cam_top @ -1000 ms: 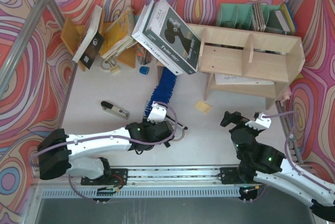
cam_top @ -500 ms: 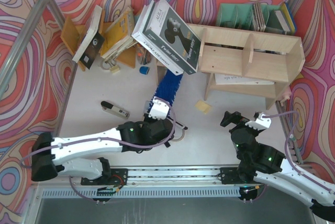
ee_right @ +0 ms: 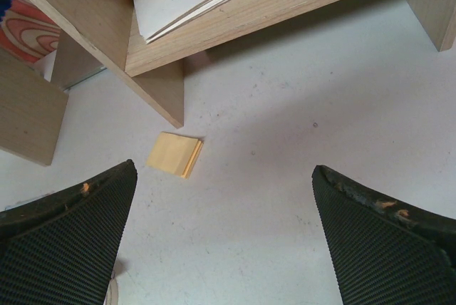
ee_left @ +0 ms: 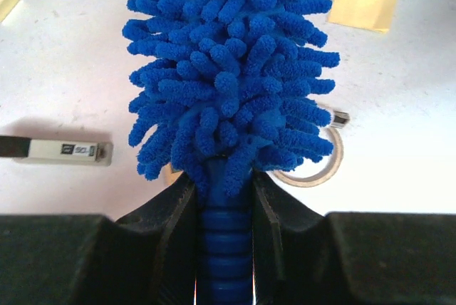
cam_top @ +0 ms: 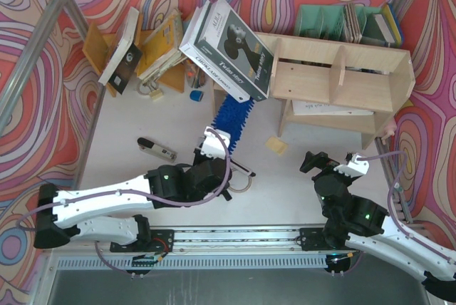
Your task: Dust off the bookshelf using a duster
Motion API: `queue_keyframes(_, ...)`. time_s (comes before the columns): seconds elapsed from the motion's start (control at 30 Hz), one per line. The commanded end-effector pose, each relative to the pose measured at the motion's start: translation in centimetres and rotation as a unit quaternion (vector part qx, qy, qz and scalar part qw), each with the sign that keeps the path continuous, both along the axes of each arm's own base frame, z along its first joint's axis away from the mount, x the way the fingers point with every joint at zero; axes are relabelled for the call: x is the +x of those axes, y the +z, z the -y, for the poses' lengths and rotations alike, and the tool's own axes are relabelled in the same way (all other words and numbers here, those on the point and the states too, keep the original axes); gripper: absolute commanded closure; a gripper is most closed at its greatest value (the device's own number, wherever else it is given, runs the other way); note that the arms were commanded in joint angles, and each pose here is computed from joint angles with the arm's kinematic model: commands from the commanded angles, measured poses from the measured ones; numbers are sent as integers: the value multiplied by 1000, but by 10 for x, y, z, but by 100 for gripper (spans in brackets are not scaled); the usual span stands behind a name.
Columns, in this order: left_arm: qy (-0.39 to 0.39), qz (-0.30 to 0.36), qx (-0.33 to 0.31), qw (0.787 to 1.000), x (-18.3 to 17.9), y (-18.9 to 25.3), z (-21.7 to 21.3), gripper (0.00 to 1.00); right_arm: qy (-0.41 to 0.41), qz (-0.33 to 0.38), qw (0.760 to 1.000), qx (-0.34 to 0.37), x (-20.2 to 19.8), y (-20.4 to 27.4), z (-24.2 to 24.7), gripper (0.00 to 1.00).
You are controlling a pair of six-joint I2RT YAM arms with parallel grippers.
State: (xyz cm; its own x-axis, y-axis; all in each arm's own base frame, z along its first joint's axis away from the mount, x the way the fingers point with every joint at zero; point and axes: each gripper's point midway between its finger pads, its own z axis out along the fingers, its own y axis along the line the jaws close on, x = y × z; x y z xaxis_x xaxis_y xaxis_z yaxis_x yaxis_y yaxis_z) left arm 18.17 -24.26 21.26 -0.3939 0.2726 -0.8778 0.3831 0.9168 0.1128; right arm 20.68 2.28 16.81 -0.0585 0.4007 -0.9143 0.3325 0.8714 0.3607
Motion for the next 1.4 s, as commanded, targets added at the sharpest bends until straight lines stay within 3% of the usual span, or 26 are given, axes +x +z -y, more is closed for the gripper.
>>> queue_keyframes(0.0, -29, 18, -48, 998, -2, 23, 37, 100, -10, 6, 1000, 4, 0, 6, 3, 1)
queue_keyframes(0.53, -145, -28, -7, 989, -49, -2, 108, 100, -11, 5, 1000, 8, -1, 5, 3, 1)
queue_keyframes(1.13, -98, -117, 75, 985, -86, -91, 16, 100, 12, -35, 999, 6, 4, 1, -17, 1)
queue_keyframes(1.37, -122, -94, 67, 986, -100, -79, 22, 100, 22, -41, 999, 14, 6, 8, -25, 1)
